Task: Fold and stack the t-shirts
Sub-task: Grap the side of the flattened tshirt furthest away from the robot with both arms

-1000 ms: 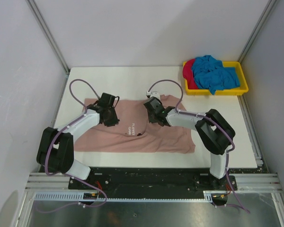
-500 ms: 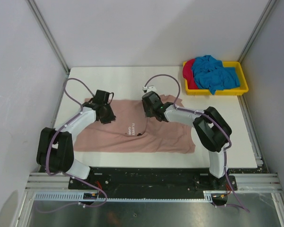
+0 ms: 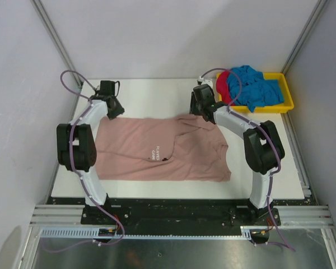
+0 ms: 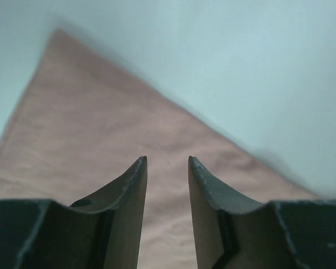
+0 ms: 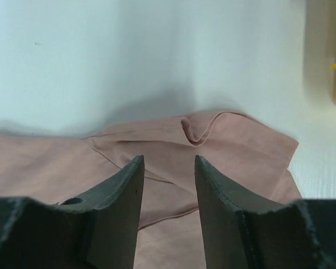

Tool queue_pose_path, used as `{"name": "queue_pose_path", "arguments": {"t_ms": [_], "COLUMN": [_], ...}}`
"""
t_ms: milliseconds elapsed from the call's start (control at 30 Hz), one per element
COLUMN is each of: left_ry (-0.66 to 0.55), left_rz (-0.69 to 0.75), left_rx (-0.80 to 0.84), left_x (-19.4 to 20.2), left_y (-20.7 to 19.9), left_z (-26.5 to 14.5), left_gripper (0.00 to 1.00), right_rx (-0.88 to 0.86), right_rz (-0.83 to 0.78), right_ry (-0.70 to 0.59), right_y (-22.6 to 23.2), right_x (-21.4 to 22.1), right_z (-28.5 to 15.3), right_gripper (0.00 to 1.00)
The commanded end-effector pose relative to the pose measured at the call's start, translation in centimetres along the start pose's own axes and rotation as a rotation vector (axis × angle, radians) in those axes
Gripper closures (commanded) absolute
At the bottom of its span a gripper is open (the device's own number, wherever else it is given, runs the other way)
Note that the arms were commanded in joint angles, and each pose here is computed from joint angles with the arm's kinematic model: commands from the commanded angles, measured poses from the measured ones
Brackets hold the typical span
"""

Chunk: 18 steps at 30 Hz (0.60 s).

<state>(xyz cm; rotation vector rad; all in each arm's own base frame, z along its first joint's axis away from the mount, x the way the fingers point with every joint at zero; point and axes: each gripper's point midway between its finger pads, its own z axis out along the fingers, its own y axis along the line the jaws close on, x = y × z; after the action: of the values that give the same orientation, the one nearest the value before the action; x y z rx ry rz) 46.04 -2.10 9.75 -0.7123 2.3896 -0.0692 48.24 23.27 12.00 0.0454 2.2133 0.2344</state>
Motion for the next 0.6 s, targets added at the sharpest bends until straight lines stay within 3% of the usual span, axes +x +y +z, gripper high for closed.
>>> {"name": "queue_pose_path", "arguments": {"t_ms": [0, 167, 567], "left_ry": [-0.067, -0.082, -0.081], "left_rz": [0.012, -0.025, -0.007], "left_rx": [-0.122, -0.218, -0.273], "left_x": [-3.2, -5.1, -6.8], "left_y": [2.8, 6.5, 8.1], "left_z": [2.3, 4.3, 8.1], "left_gripper": [0.6, 0.6, 0.6], "right_rx": [-0.017, -0.013, -0.021], "right_rz": [0.024, 0.054, 0.095], "right_ry": [0.011, 0.042, 0.065], "right_y": [0.1, -1.4, -3.2], "right_x": [-0.7, -0.2, -0.3], "right_z": [-0.2, 0.0, -0.5], "right_gripper": [0.55, 0.55, 0.56]}}
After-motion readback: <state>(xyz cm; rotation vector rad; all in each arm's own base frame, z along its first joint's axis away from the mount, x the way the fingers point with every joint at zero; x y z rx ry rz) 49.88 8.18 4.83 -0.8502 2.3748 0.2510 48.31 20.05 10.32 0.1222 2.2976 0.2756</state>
